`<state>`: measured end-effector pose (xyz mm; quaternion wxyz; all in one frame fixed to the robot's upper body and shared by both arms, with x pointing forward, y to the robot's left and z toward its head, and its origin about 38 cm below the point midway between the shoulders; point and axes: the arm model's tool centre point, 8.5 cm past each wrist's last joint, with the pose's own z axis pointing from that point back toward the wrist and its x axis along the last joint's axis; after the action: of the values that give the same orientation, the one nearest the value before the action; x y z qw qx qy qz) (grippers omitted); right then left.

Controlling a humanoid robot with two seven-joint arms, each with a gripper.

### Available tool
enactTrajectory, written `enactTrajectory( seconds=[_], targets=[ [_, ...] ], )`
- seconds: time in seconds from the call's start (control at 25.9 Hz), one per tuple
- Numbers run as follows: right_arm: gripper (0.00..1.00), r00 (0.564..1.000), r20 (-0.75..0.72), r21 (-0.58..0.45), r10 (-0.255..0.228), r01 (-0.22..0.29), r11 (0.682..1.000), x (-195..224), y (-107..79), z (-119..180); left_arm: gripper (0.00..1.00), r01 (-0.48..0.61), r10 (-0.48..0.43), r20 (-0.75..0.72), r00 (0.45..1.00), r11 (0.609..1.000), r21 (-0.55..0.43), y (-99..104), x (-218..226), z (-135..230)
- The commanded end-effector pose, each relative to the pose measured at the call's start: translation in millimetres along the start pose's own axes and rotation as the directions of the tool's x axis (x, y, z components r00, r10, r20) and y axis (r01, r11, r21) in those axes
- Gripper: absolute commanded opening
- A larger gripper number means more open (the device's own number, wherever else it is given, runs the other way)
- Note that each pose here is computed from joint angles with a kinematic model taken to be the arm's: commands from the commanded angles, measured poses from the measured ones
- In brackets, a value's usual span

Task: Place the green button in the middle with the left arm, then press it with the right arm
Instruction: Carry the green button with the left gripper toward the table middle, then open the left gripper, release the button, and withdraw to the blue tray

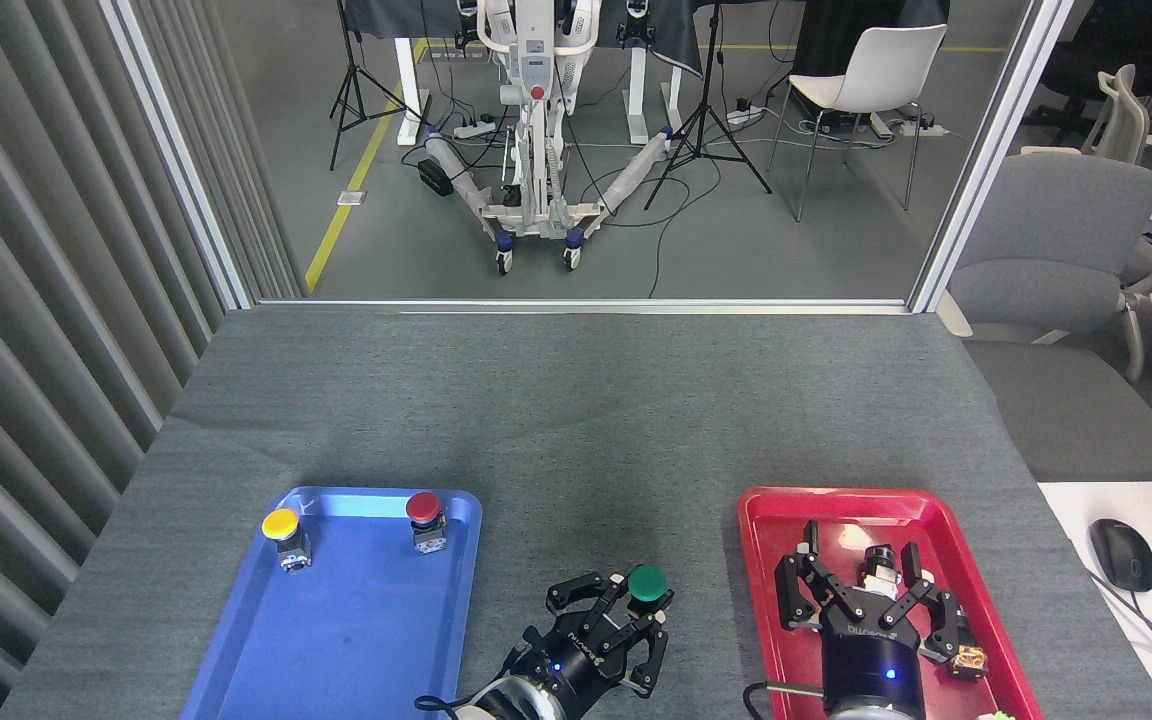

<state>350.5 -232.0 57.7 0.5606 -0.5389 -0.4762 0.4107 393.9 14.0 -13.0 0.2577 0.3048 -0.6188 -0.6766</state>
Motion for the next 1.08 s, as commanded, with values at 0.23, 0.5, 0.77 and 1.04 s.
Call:
enactTrajectory(
  seconds=[0.23,0.5,0.77,1.04],
  targets=[
    [1.0,1.0,-0.001,0.002,0.002,-0.002,1.0,-1,0.6,0,0.99,-0.002,0.002,0.014,1.0,1.0,0.019,2,7,0],
    [1.0,1.0,0.0,-0.01,0.002,-0.002,1.0,-3,0.2,0,0.99,0.03,-0.017,-0.092,0.996,0.989,0.144,42,19,43],
    [1.0,0.999,0.019,-0.035,-0.042,0.043,0.998,1,-0.8,1,0.99,0.066,-0.032,-0.282,0.959,0.991,0.112,40,-70,112],
    [1.0,0.999,0.047,0.001,-0.014,0.014,1.0,0,7.4,6,0.99,0.027,0.002,-0.59,0.808,0.999,0.041,12,-173,230]
  ],
)
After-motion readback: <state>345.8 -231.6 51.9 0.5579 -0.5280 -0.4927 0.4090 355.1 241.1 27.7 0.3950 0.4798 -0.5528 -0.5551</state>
